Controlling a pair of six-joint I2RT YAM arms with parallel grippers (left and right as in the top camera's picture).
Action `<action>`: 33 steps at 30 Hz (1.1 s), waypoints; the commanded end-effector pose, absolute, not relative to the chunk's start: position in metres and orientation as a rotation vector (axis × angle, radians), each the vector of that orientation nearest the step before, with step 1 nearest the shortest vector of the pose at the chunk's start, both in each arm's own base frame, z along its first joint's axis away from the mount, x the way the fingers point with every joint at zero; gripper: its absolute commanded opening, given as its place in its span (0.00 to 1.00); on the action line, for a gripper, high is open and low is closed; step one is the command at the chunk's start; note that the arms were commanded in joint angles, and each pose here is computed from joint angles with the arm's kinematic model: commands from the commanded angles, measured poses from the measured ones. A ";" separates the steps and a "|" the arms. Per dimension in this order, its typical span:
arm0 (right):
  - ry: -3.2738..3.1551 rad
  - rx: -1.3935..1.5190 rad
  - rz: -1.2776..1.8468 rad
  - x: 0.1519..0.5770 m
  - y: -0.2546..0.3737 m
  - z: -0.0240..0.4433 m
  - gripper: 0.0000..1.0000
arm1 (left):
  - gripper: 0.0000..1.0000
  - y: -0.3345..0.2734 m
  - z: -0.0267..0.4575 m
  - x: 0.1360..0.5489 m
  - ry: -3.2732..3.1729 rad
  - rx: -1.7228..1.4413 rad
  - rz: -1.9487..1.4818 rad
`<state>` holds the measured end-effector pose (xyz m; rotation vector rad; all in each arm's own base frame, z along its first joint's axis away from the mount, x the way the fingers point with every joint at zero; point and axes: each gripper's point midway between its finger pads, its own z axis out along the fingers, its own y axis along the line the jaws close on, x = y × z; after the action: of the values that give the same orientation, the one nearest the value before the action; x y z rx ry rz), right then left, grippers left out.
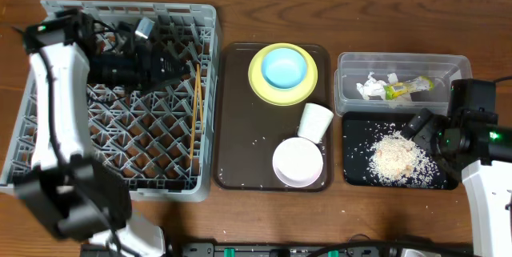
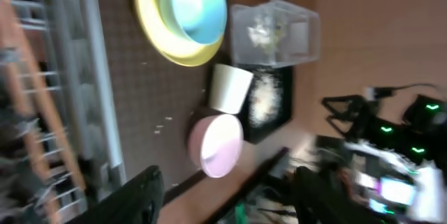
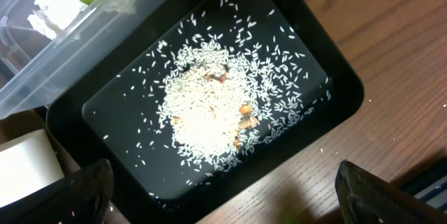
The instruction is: Sort waste into correct bins and load items into the dishwasher
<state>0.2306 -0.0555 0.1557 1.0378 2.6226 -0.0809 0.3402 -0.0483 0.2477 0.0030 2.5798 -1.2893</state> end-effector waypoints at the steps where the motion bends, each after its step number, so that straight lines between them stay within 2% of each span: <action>1: 2.603 1.038 -0.082 0.232 -0.058 0.162 0.99 | 0.65 -0.022 0.265 0.321 2.652 -0.116 -0.928; 5: 2.602 1.039 -0.082 0.232 -0.058 0.162 0.99 | 0.71 0.035 0.295 0.294 2.579 -0.482 -0.380; 6: 2.601 1.038 -0.081 0.233 -0.058 0.162 0.99 | 0.87 0.044 0.305 0.286 2.541 -0.510 -0.291; 9: 2.543 1.029 -0.114 0.243 -0.066 0.167 0.99 | 0.88 0.046 0.333 0.262 2.438 -0.489 -0.199; 12: 2.406 0.995 -0.075 0.274 -0.072 0.182 0.99 | 0.90 0.039 0.356 0.240 2.344 -0.456 -0.181; 18: 2.344 0.975 -0.042 0.288 -0.073 0.190 0.99 | 0.94 0.026 0.387 0.201 2.197 -0.405 -0.154; 21: 2.329 0.872 0.260 0.312 -0.037 0.201 0.99 | 0.95 0.021 0.397 0.186 2.143 -0.387 -0.144; 24: 2.436 0.787 0.578 0.302 0.010 0.199 0.99 | 0.95 0.018 0.403 0.175 2.107 -0.374 -0.138; 27: 2.488 0.473 0.890 0.292 0.059 0.211 0.99 | 0.95 0.016 0.407 0.168 2.084 -0.367 -0.134; 33: 2.623 0.315 0.983 0.277 0.107 0.184 0.99 | 0.96 0.015 0.407 0.166 2.082 -0.366 -0.133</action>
<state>0.2906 0.0663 0.1943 0.4973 2.5518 0.8111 0.1667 0.0127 0.4065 -0.3466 2.0851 -0.1436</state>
